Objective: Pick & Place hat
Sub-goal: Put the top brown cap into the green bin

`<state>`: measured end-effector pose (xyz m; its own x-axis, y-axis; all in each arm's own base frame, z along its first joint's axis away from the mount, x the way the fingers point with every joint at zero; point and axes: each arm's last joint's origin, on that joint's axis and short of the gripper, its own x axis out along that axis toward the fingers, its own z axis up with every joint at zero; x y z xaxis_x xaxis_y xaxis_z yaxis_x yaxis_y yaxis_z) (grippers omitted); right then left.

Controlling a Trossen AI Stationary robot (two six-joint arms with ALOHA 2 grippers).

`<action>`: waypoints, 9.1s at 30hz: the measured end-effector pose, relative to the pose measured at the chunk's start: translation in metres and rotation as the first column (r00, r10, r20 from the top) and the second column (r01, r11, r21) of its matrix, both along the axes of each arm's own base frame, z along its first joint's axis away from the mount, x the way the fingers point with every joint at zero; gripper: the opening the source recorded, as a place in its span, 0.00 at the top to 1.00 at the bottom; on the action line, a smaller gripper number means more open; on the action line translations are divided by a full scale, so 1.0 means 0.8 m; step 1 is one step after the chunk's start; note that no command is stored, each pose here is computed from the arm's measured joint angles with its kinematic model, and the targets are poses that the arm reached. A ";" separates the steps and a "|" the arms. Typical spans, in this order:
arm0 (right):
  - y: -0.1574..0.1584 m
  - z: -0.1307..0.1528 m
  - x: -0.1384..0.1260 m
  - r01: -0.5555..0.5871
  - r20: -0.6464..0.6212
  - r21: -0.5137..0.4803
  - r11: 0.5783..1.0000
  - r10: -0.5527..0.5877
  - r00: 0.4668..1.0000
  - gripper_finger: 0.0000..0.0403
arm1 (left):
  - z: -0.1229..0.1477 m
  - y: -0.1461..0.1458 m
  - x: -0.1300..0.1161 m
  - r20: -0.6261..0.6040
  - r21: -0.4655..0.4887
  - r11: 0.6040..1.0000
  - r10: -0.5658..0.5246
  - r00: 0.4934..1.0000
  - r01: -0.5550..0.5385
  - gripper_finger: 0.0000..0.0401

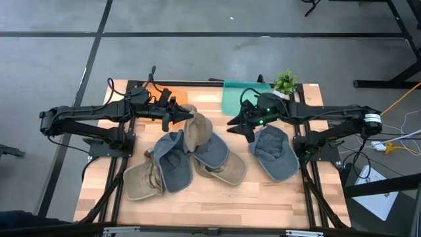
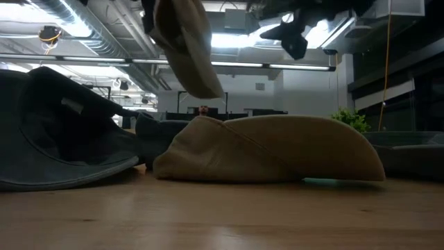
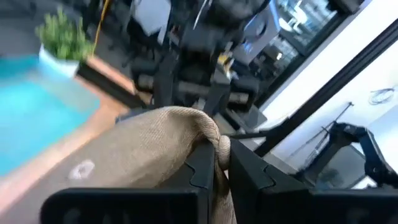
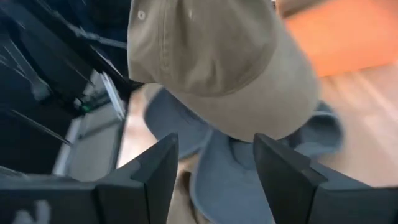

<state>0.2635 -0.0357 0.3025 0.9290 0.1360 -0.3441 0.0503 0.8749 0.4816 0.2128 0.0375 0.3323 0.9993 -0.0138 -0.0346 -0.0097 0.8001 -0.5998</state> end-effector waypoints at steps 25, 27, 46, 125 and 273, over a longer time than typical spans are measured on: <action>-0.012 0.024 0.036 0.045 0.436 -0.171 0.984 0.035 0.899 0.49 | 0.013 0.003 0.010 0.150 0.008 1.000 0.011 0.989 -0.012 0.94; -0.008 0.035 0.038 0.080 0.452 -0.298 0.951 0.067 0.890 0.49 | 0.006 0.004 0.018 0.121 -0.140 0.990 0.014 0.993 0.003 0.94; -0.022 0.028 0.036 0.139 0.114 -0.039 0.990 -0.133 0.985 0.49 | 0.023 0.005 0.022 0.298 0.197 0.979 -0.015 0.954 -0.046 0.94; -0.064 0.077 -0.017 -0.037 0.350 -0.003 0.999 0.036 0.936 0.96 | 0.044 -0.007 -0.038 0.256 0.068 0.997 0.004 0.967 -0.022 0.94; -0.048 0.097 0.011 0.263 -0.177 -0.607 0.750 -0.450 0.875 0.97 | -0.002 0.010 0.024 0.079 -0.176 0.977 0.136 0.988 -0.120 0.54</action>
